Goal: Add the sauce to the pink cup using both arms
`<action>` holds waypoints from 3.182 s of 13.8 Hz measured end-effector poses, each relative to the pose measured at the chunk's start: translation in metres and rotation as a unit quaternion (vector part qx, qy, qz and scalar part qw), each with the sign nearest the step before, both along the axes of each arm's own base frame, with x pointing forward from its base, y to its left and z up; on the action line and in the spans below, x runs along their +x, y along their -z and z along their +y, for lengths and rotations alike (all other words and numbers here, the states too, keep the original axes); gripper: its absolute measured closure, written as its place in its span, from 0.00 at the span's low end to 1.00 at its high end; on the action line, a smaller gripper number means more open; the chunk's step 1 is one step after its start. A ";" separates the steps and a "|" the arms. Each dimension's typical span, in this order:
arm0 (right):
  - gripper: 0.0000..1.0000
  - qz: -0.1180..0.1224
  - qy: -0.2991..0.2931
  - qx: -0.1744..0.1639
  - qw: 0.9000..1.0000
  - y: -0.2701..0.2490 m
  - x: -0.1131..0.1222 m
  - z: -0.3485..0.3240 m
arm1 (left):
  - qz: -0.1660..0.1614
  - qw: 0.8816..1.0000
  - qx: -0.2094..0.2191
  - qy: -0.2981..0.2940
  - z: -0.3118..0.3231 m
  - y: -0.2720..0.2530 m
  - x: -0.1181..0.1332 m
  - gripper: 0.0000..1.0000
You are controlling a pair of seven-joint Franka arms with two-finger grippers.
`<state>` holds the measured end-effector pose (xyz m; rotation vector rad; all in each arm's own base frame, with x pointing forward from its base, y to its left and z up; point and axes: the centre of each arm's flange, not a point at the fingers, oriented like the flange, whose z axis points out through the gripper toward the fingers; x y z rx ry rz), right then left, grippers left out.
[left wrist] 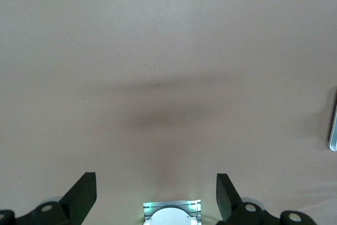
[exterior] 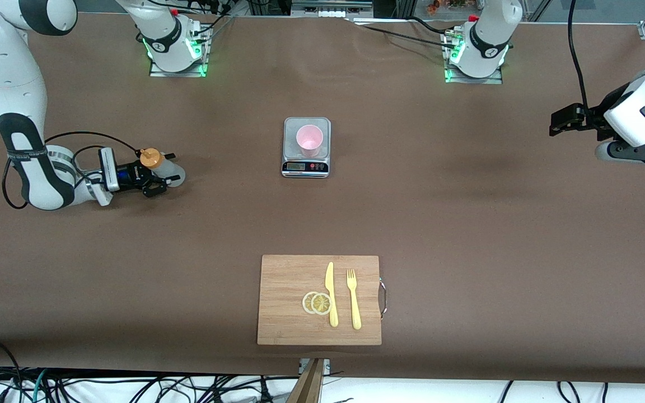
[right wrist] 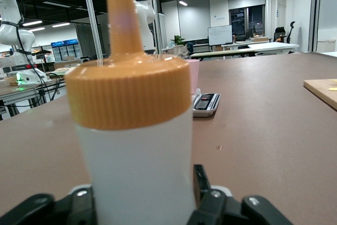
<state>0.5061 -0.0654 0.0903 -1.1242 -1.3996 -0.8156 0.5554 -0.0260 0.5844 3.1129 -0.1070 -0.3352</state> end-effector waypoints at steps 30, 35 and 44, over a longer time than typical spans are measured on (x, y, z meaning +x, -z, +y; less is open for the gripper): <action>0.72 -0.022 -0.157 -0.734 0.660 -0.195 -0.015 0.454 | -0.011 1.000 -0.001 -0.001 0.002 -0.007 0.008 0.00; 0.72 -0.062 -0.133 -0.770 0.621 -0.197 -0.034 0.478 | -0.010 1.000 -0.001 0.000 0.001 -0.006 0.009 0.00; 0.72 -0.116 -0.097 -0.807 0.570 -0.200 -0.062 0.510 | -0.011 1.000 -0.001 0.000 0.001 -0.007 0.009 0.00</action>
